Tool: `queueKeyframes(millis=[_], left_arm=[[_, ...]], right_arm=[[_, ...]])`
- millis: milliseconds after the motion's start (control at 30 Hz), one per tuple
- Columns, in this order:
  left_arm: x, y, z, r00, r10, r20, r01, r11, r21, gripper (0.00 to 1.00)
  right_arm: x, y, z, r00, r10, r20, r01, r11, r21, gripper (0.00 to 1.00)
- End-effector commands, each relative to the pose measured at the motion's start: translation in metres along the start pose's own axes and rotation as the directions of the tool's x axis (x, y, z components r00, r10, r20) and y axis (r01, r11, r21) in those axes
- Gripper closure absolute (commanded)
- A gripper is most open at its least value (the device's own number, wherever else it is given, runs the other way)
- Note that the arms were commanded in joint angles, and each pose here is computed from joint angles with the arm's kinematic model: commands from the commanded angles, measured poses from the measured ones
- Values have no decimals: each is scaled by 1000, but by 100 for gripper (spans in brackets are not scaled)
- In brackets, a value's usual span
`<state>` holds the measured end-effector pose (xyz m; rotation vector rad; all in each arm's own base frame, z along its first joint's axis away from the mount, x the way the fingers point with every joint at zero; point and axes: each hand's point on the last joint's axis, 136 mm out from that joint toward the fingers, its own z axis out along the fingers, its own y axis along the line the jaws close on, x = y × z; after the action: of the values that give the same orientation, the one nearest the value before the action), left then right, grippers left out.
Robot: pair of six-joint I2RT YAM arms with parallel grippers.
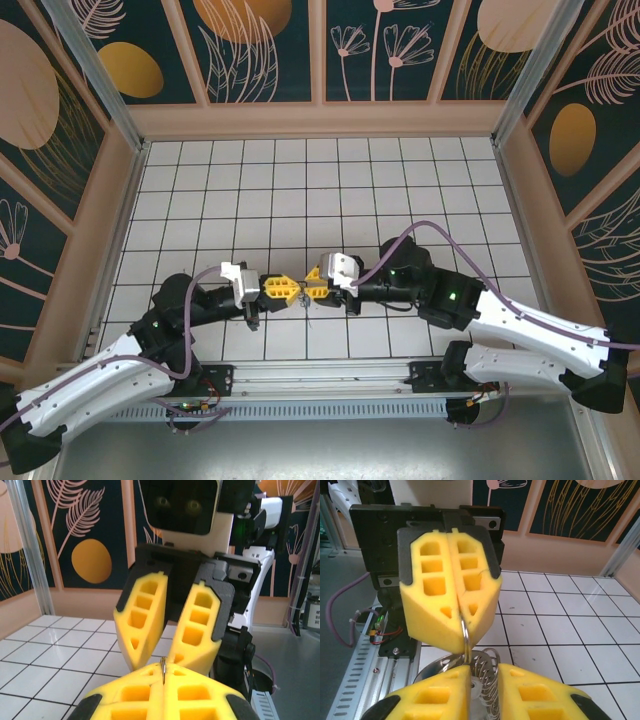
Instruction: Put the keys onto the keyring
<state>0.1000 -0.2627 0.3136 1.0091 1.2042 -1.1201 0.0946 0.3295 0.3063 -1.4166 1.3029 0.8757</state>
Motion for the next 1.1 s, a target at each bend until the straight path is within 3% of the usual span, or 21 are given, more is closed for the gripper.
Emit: queueKeyframes(millis=[0, 300, 533, 1067], left_arm=[[-27, 1, -5, 992, 25, 123, -22, 1000, -21, 100], [-25, 7, -3, 993, 40, 111, -35, 998, -48, 100], [-23, 7, -1, 995, 37, 97, -33, 998, -46, 100], [-26, 6, 0, 995, 41, 87, -38, 999, -38, 100]], right_arm=[[-10, 4, -7, 998, 18, 65, -17, 1000, -12, 75], [-18, -1, -16, 989, 38, 141, -43, 998, 38, 69], [-14, -4, -5, 991, 33, 132, -39, 998, 42, 70], [5, -18, 4, 999, 23, 38, -28, 993, 113, 100]])
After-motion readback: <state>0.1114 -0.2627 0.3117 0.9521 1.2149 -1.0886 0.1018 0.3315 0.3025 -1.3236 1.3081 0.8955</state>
